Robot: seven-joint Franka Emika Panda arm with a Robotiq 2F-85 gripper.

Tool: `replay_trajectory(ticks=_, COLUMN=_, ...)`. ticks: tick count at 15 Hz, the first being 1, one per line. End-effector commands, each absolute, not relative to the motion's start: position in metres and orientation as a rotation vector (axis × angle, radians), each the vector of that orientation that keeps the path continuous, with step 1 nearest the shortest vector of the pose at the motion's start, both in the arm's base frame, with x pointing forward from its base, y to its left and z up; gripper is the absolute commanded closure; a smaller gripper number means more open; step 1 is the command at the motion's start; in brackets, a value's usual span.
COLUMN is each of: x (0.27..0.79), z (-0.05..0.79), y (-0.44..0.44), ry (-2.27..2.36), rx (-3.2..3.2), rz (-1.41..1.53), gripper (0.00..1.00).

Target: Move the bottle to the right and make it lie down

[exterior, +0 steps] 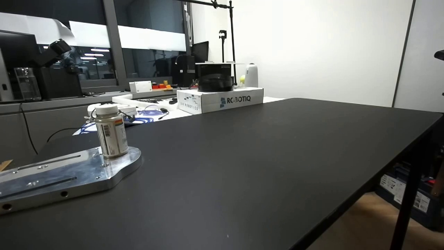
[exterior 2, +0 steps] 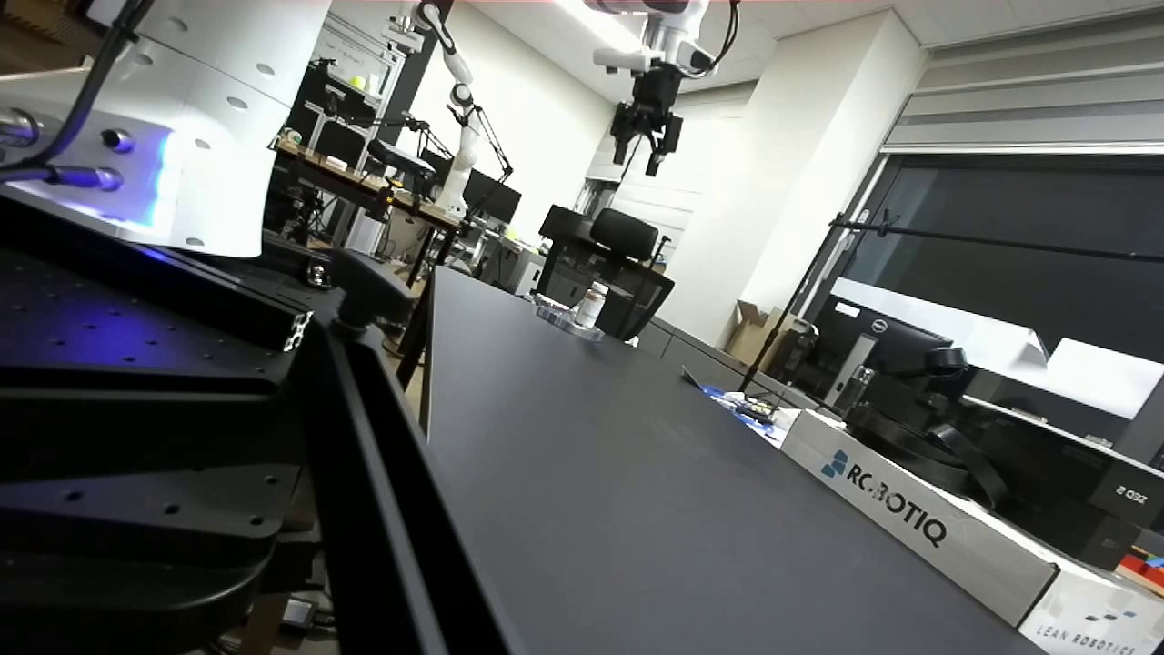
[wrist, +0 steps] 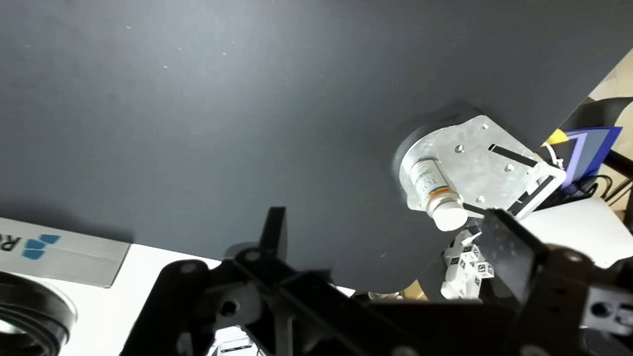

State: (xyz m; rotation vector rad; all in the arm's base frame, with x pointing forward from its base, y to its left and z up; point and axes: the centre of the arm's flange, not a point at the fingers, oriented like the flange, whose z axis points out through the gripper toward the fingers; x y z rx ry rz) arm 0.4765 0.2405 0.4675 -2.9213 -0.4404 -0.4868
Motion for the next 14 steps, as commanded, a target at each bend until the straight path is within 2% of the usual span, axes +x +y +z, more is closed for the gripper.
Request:
replay_trajectory(ticks=1, x=0.532, z=0.435, y=0.309, ry=-0.575, rx=-2.871, rz=-0.475, gripper=0.0)
replay_trajectory(ticks=6, x=0.565, z=0.401, y=0.396, ry=-0.789, rx=-2.813, rz=-0.667, gripper=0.0)
replay_trajectory(ticks=8, x=0.576, z=0.388, y=0.416, ry=-0.817, rx=-2.831, rz=-0.649, gripper=0.0)
replay_trajectory(ticks=9, x=0.545, z=0.389, y=0.387, ry=-0.836, rx=-2.81, rz=-0.643, gripper=0.0)
replay_trajectory(ticks=14, x=0.549, z=0.381, y=0.392, ry=-0.843, rx=-2.806, rz=-0.635, gripper=0.0)
